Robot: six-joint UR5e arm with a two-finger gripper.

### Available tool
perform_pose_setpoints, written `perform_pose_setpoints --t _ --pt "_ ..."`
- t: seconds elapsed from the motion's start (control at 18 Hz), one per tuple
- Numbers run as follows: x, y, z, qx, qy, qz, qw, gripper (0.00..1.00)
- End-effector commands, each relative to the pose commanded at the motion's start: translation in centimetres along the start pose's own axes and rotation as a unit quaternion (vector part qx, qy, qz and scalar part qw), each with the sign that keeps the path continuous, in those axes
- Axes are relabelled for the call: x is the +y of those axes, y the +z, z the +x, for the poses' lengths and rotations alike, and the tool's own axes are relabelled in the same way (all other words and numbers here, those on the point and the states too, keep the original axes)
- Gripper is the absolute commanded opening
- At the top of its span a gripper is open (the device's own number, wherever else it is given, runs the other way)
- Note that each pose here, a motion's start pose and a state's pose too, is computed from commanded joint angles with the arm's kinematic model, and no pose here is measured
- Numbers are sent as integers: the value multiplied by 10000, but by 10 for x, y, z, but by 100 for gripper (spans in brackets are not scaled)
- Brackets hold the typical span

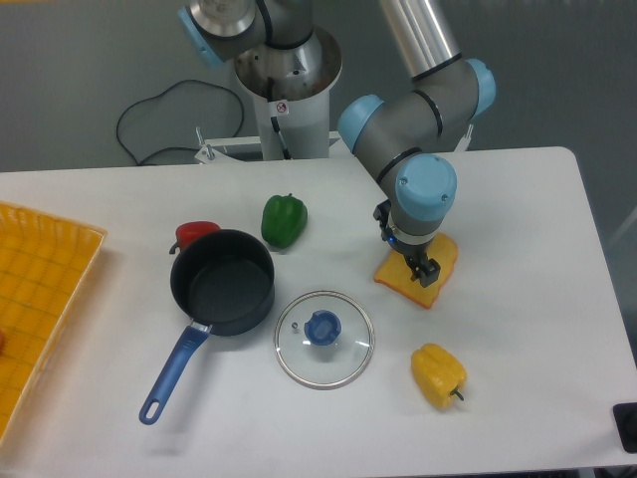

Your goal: Pick up the bread slice

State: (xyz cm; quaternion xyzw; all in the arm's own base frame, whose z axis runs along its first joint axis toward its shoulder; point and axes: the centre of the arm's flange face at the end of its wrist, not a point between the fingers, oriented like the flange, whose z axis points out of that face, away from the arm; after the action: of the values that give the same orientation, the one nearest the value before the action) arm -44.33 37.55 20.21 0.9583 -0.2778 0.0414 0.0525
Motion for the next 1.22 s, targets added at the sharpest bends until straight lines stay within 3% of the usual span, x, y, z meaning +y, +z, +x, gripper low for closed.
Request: perform_pose_setpoints --t 0.5,0.78,1.22 --pt "17 6 -17 -72 71 -2 9999 100" --pt "20 2 -26 -396 393 -51 9984 100" --pt "15 6 -20 -361 467 -41 9982 100"
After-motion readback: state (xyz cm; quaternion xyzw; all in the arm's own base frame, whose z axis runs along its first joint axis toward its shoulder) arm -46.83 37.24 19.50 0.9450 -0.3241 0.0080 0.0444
